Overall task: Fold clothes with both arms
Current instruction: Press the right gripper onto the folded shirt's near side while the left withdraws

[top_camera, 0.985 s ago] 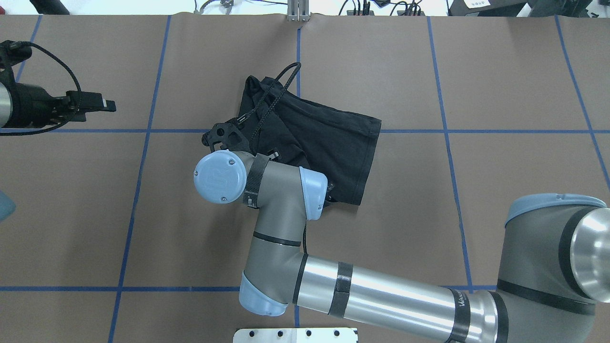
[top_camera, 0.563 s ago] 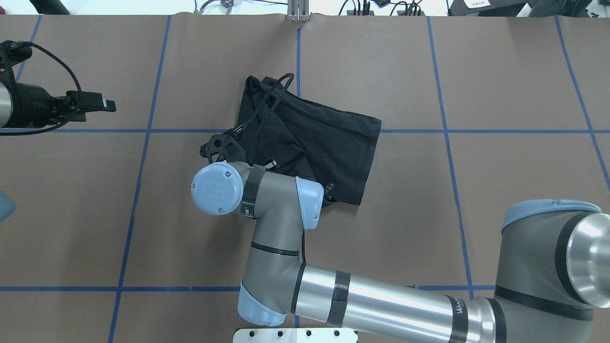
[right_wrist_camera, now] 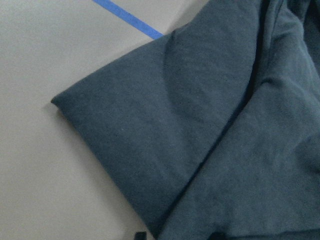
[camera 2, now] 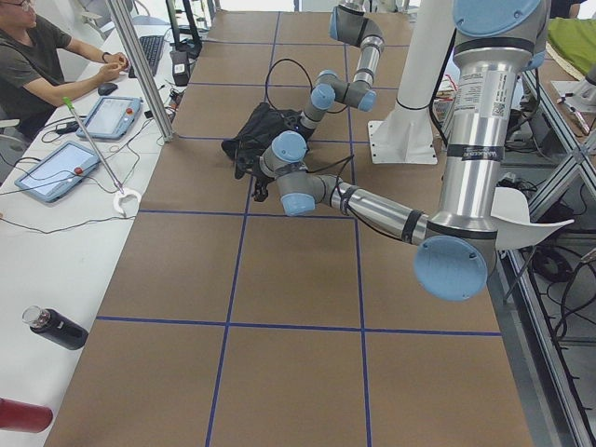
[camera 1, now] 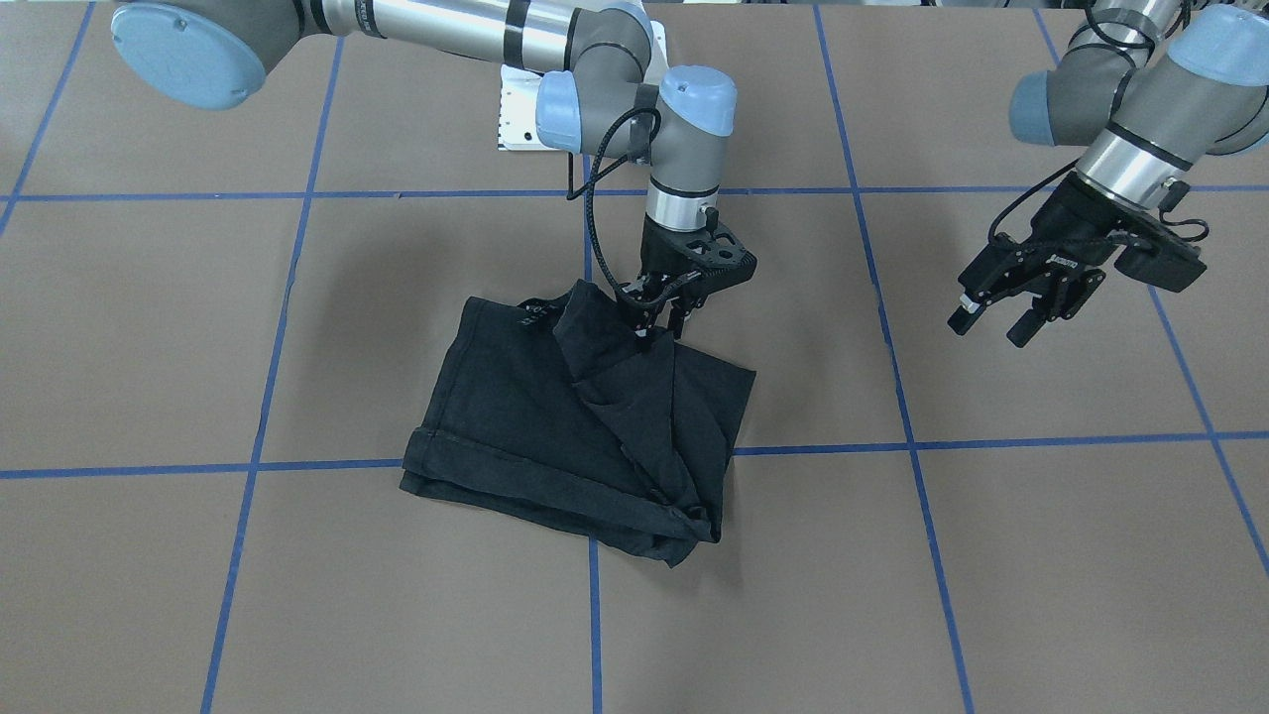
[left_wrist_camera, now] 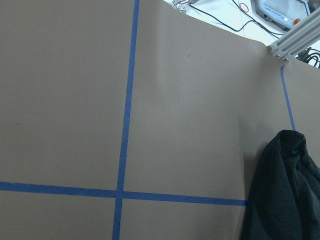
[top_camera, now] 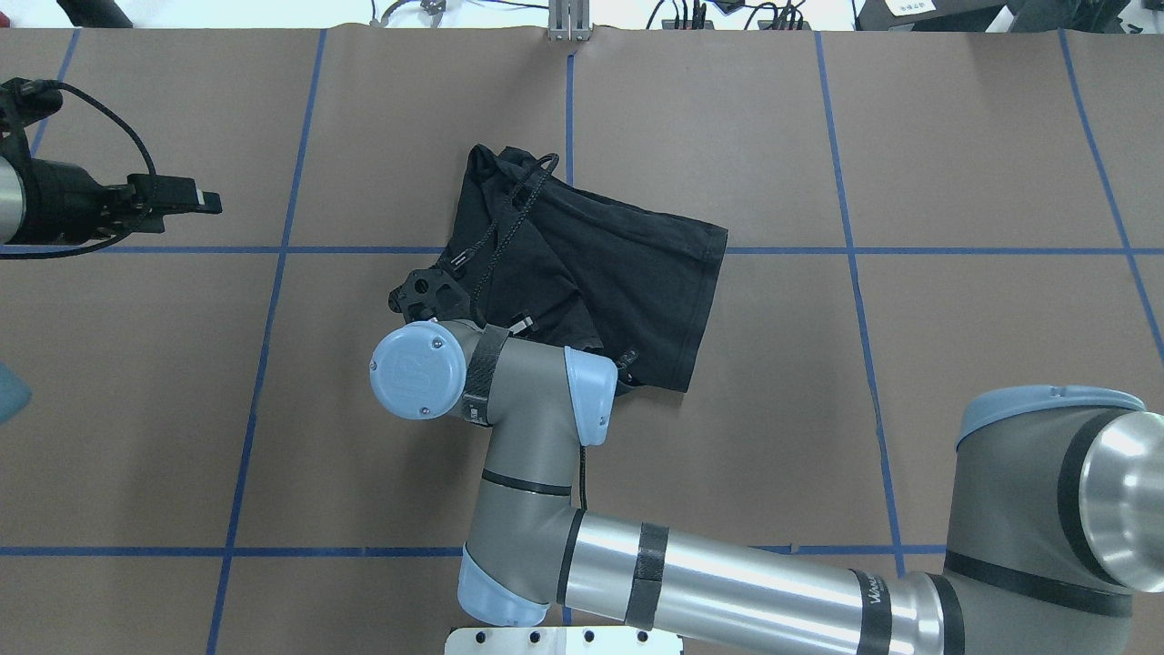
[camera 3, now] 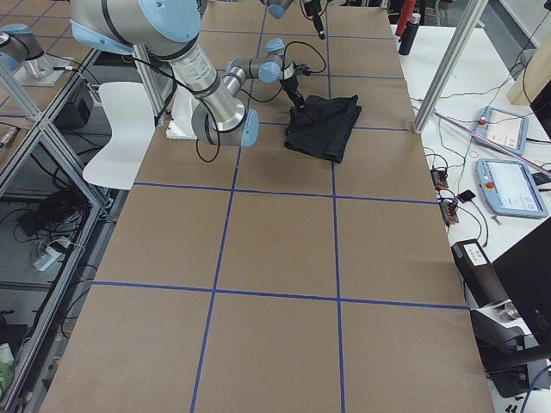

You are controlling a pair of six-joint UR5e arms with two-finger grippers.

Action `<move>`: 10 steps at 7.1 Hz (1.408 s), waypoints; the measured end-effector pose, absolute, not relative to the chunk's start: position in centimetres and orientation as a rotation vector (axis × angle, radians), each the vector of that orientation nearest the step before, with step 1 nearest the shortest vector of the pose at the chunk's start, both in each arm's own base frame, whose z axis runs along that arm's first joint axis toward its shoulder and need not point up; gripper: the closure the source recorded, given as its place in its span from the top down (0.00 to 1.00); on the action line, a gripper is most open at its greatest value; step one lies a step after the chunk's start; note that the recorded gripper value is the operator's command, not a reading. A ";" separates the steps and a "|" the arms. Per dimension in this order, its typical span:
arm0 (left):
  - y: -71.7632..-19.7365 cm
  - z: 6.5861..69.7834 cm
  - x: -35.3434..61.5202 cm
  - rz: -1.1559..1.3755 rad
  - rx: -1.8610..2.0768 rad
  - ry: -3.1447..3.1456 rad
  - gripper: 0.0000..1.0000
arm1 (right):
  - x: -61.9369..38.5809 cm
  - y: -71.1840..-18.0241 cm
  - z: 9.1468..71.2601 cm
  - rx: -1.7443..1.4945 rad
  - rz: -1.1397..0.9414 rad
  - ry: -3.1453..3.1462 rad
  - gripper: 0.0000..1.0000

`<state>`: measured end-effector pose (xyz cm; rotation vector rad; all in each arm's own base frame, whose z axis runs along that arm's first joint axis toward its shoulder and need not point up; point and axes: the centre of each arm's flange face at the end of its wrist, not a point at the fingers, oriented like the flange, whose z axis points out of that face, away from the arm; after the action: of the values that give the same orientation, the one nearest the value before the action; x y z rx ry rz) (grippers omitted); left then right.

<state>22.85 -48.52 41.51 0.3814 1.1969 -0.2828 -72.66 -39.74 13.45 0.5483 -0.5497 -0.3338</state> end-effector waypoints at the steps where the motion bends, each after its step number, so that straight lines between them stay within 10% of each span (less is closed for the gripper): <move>1: -48.5 41.5 22.9 -0.282 0.381 1.197 1.00 | -72.7 -39.7 13.3 0.548 -0.333 -0.552 0.23; 3: -48.7 41.3 22.7 -0.285 0.384 1.198 1.00 | -72.5 -39.6 13.0 0.550 -0.332 -0.558 0.22; 5: -48.8 41.1 22.6 -0.286 0.388 1.200 1.00 | -72.3 -39.6 12.5 0.553 -0.331 -0.567 0.00; 10: -49.0 40.7 22.8 -0.289 0.390 1.207 1.00 | -67.9 -42.8 10.8 0.547 -0.287 -0.593 0.00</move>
<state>22.78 -49.00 40.67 0.3904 1.2067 -0.2891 -67.88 -42.76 10.80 0.5465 -0.5927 -0.2873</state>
